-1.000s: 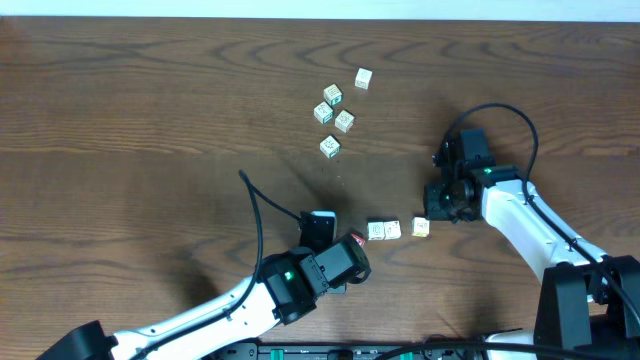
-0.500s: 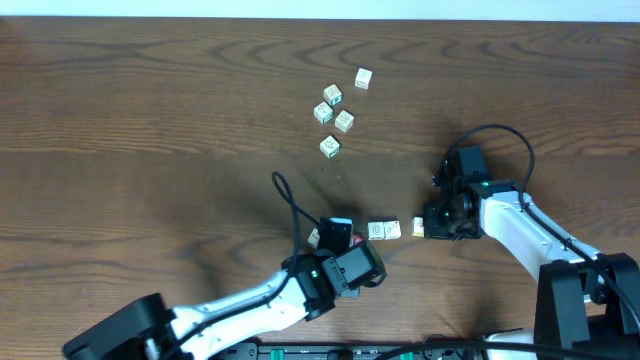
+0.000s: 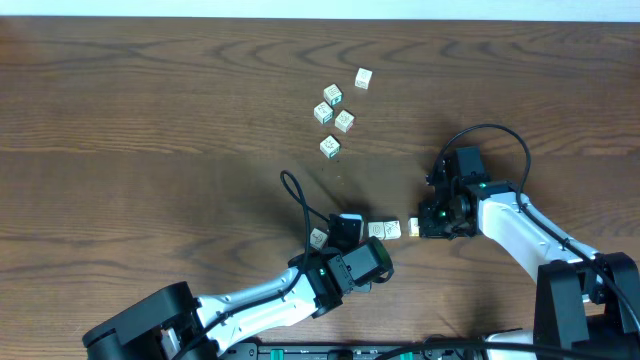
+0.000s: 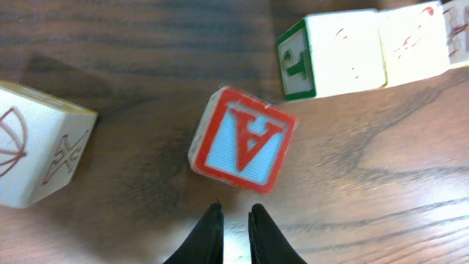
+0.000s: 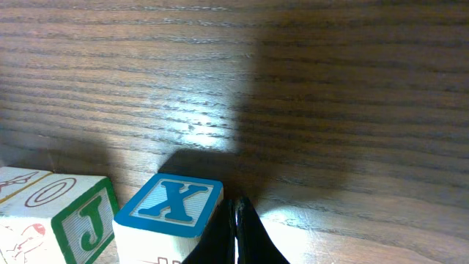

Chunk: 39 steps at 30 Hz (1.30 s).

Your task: Lift 5 blocks

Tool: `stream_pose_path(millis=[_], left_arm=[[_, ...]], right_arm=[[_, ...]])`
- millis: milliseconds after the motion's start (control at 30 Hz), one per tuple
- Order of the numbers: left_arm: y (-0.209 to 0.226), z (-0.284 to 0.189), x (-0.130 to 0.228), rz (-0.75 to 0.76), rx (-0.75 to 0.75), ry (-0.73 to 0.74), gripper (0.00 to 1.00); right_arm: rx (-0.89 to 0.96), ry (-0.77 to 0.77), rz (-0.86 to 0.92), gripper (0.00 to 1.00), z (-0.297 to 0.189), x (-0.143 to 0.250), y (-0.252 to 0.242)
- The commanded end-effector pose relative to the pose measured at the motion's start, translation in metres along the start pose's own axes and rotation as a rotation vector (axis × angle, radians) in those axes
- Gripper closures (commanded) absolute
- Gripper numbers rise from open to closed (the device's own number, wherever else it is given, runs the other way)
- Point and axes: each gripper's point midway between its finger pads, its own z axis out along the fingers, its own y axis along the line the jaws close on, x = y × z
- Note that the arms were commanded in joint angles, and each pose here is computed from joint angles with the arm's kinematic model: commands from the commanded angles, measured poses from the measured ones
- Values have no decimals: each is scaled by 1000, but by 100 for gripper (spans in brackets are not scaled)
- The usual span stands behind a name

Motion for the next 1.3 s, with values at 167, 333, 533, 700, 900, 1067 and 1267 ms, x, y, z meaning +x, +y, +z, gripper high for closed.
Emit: stream_pose_path(millis=[167, 333, 533, 700, 900, 1067, 1267], left_arm=[[9, 2, -6, -30, -42, -43, 85], [8, 2, -8, -32, -42, -52, 85], [6, 2, -13, -36, -35, -79, 85], [7, 2, -16, -38, -40, -98, 85], [7, 2, -20, -40, -44, -115, 85], [5, 9, -19, -42, -38, -117, 86], [5, 22, -13, -38, -41, -97, 85]], right_arm=[[-23, 19, -54, 99, 4, 6, 13], [-24, 19, -68, 99, 5, 7, 16], [-26, 17, -68, 99, 5, 6, 16], [-34, 16, -70, 99, 5, 6, 18], [-37, 15, -71, 99, 5, 6, 19], [-55, 12, -78, 99, 5, 5, 22], [-64, 13, -86, 99, 5, 5, 24]])
